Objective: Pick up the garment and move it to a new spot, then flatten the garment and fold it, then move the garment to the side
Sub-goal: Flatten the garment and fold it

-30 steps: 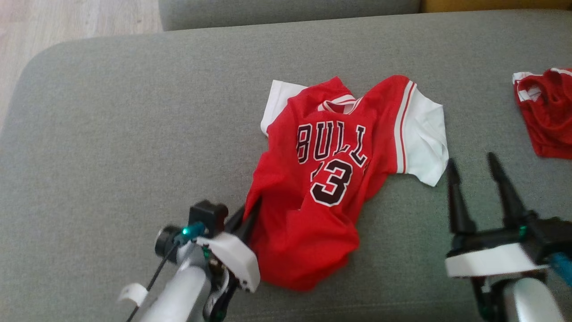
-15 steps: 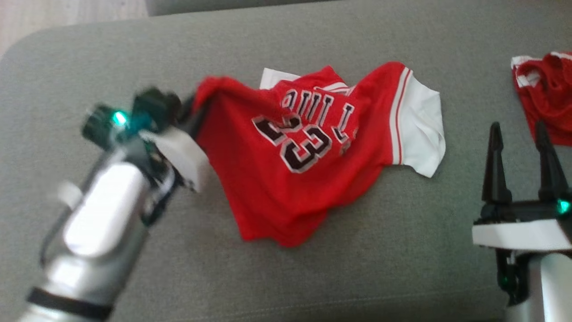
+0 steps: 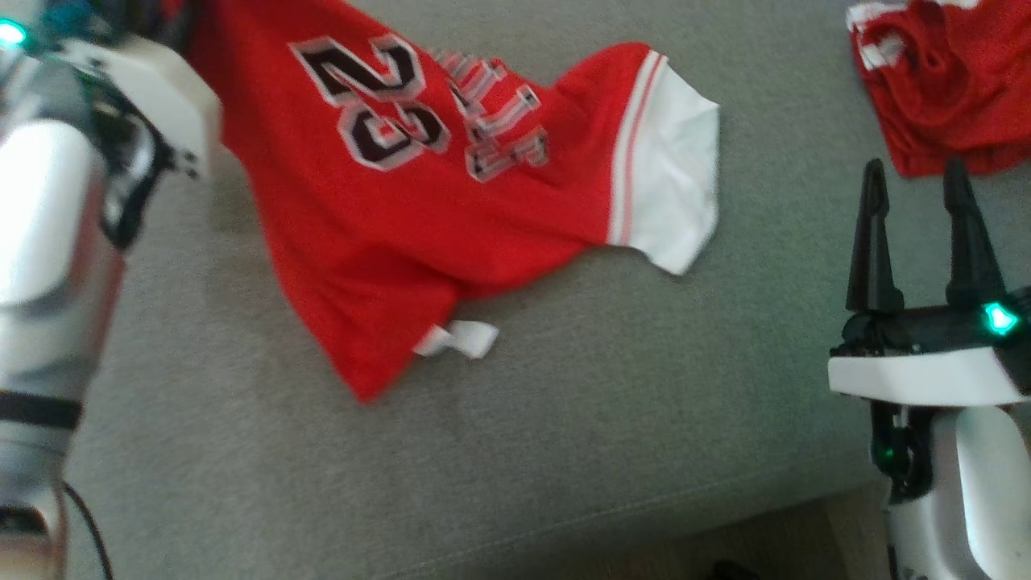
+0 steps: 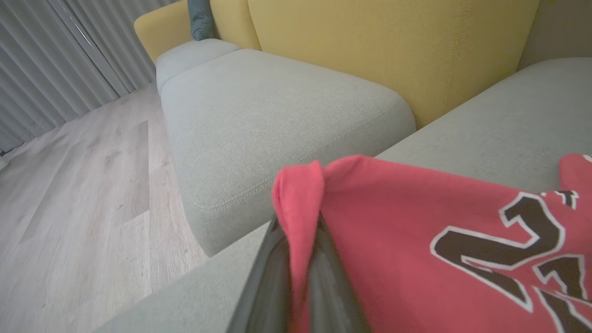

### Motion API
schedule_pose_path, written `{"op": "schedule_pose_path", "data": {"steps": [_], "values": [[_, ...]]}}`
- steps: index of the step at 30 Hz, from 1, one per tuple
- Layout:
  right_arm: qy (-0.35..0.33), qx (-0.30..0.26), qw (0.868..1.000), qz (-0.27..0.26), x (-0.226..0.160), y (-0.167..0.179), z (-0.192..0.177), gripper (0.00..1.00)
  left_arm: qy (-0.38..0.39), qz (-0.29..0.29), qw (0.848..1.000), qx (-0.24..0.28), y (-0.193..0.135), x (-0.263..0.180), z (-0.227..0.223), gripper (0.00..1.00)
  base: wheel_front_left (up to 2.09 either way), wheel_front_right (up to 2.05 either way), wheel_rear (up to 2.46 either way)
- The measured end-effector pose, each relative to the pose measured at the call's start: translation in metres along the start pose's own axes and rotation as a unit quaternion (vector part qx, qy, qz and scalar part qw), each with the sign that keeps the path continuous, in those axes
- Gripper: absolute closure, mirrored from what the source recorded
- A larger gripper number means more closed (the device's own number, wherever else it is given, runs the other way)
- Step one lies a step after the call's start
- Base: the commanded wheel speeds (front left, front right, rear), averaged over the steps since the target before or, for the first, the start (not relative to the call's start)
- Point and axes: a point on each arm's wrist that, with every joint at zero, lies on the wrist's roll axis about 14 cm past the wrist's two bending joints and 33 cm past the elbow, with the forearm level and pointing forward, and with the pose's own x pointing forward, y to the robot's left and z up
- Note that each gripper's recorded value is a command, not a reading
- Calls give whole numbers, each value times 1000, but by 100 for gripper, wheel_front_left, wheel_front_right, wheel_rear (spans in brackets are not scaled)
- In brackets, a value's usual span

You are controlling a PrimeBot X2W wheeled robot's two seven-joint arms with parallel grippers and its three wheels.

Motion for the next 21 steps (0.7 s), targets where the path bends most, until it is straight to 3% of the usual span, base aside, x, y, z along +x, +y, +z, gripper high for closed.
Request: {"op": "schedule_pose_path", "data": {"steps": [6,17,18,19,20,21], "values": [[4,-5,1000,-17,1,-13,-3,0,-30,6,999,16,7,31,9,100,0,0,0],[18,-7,1000,-24,-1,-18,-10,0,-69,-25,997,18,-28,64,12,100,0,0,0],[17,-6,1000,-20,1,-15,-10,0,-68,-25,997,14,-29,65,13,95,0,0,0],[15,-4,1000,-17,3,-13,-9,0,-64,-25,998,11,-31,65,11,64,0,0,0],[13,-1,1000,-15,4,-12,-9,0,-58,-26,998,9,-32,64,8,0,0,0,0],[14,2,1000,-14,5,-10,-9,0,-49,-24,999,3,-32,63,2,0,0,0,0]]}}
